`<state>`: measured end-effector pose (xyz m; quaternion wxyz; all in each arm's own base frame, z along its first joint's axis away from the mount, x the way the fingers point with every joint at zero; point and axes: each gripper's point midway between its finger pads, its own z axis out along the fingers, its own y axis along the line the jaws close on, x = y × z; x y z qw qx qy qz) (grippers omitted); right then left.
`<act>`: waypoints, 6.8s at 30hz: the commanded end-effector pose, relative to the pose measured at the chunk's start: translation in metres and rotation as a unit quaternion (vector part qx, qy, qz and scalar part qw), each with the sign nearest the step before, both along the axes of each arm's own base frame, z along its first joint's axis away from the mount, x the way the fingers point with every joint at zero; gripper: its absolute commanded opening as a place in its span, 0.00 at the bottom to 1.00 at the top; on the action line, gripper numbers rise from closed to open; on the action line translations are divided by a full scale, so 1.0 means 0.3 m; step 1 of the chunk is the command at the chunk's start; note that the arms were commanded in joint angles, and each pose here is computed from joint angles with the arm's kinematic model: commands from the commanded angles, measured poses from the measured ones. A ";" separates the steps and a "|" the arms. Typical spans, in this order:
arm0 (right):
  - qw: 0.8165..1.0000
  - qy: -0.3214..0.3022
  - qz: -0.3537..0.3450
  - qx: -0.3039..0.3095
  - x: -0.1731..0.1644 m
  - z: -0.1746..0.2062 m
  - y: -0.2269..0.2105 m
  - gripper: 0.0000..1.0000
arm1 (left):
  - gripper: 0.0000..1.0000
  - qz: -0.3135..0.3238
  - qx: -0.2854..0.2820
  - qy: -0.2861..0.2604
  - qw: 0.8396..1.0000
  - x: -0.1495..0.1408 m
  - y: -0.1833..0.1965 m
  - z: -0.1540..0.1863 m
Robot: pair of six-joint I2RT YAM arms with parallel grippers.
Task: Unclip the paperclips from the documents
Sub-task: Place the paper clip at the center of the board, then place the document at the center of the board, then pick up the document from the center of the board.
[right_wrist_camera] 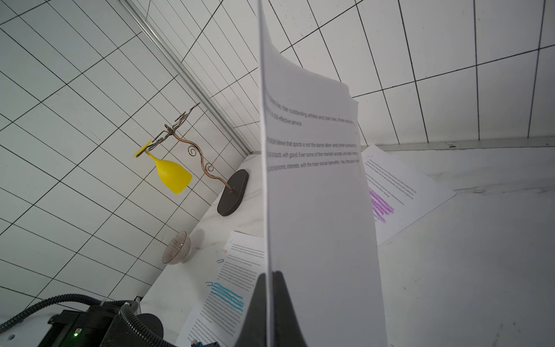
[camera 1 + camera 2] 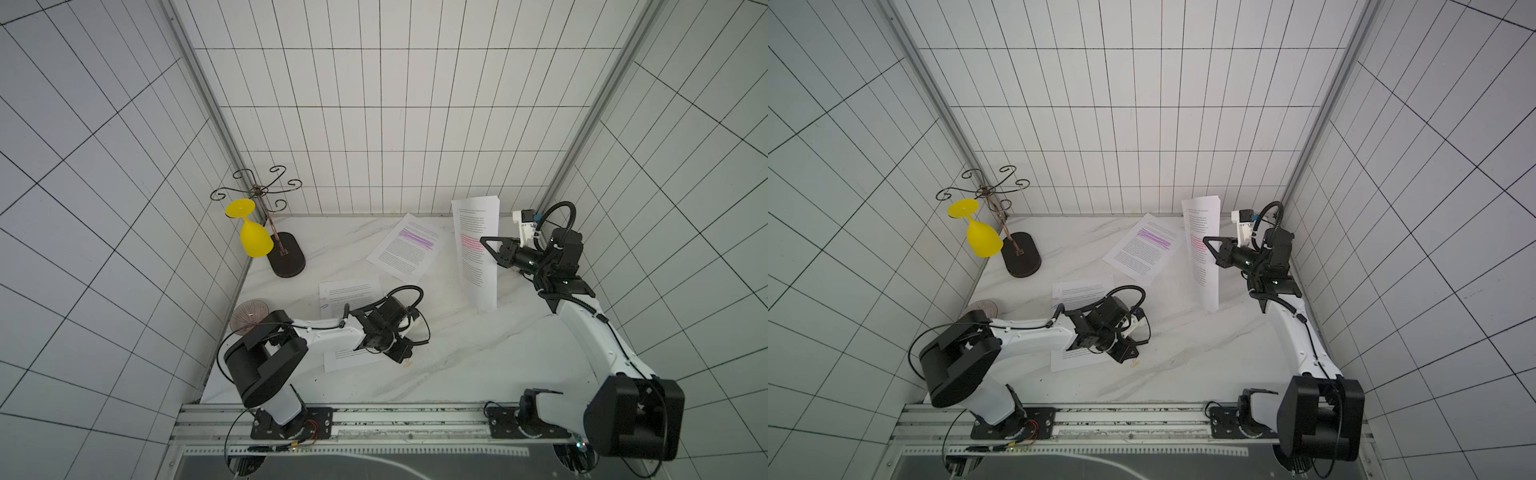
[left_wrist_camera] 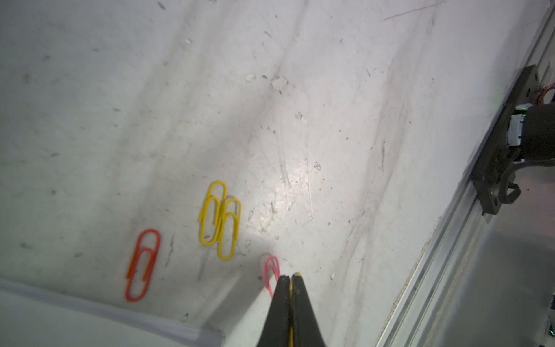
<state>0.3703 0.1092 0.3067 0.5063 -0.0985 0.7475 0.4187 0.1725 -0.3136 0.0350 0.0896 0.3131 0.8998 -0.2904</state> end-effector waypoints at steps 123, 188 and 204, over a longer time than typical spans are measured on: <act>0.882 0.353 0.257 -0.176 -0.148 -0.893 1.025 0.64 | 0.32 0.403 -0.022 0.028 0.915 0.689 0.814 0.055; 0.905 -0.206 0.357 0.106 -0.162 -0.025 0.643 0.67 | 0.00 0.061 -0.385 -0.348 0.853 0.404 0.379 1.082; 0.895 -0.190 0.371 0.158 -0.206 0.063 0.624 0.18 | 0.00 0.116 -0.485 -0.345 0.796 0.462 0.393 1.197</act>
